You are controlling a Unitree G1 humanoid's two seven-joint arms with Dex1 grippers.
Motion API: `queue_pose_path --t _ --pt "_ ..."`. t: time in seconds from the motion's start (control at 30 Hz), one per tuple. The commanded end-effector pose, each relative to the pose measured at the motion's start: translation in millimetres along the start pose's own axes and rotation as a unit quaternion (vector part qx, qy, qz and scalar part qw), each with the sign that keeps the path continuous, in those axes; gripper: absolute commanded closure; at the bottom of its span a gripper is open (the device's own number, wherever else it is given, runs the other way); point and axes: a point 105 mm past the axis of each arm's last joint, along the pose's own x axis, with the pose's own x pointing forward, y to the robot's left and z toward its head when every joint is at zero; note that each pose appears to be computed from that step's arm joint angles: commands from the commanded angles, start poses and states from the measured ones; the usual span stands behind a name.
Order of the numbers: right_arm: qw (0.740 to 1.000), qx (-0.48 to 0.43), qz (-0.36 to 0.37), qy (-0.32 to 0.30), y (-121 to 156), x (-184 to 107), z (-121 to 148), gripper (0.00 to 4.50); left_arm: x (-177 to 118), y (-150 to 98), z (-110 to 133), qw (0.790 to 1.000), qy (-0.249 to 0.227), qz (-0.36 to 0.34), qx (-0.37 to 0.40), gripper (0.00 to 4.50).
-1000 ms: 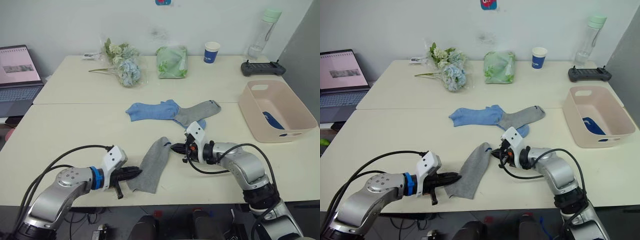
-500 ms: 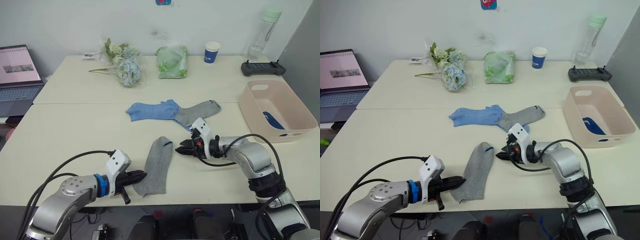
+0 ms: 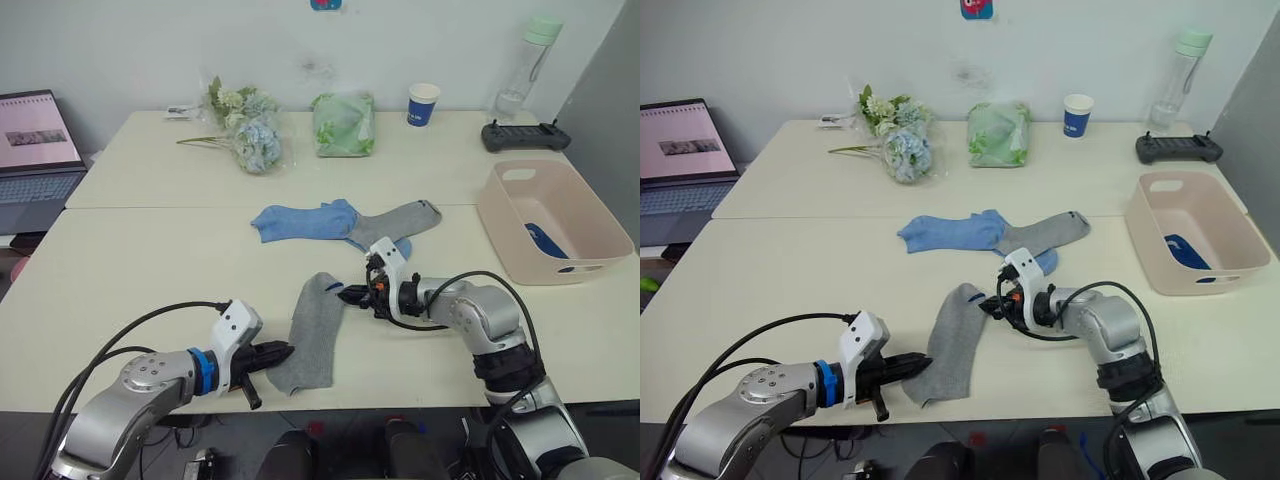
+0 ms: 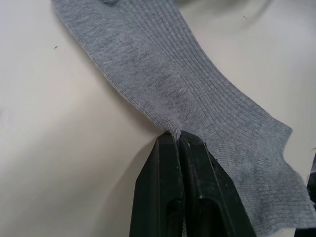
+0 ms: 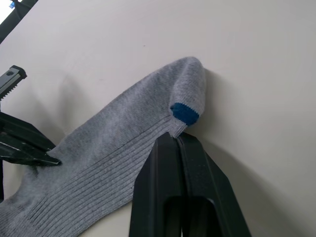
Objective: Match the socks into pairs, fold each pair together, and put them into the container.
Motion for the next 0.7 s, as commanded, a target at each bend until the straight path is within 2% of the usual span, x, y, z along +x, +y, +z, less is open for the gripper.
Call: queue_pose_path --t 0.03,0.3,0.5,0.6,0.7 --pt "0.999 -0.037 0.02 -0.027 9.5 5.0 21.7 4.47 4.3 -12.7 13.2 1.0 -0.025 -0.015 0.003 4.5" --pt "0.995 -0.072 0.063 -0.042 27.2 35.1 43.6 4.47 40.7 -28.8 43.3 0.99 -0.114 0.001 -0.08 4.5" --pt "0.991 -0.1 0.086 -0.037 35.5 42.0 47.7 4.47 54.4 -31.3 49.1 0.988 -0.122 0.01 -0.093 4.5" --pt "0.99 -0.099 0.088 -0.048 32.9 33.7 49.7 3.86 44.5 -40.8 48.5 0.988 -0.12 -0.017 -0.091 3.88" --pt "0.99 -0.095 0.087 -0.063 29.6 17.4 57.0 2.87 24.9 -35.5 42.9 0.991 -0.105 -0.01 -0.079 2.97"
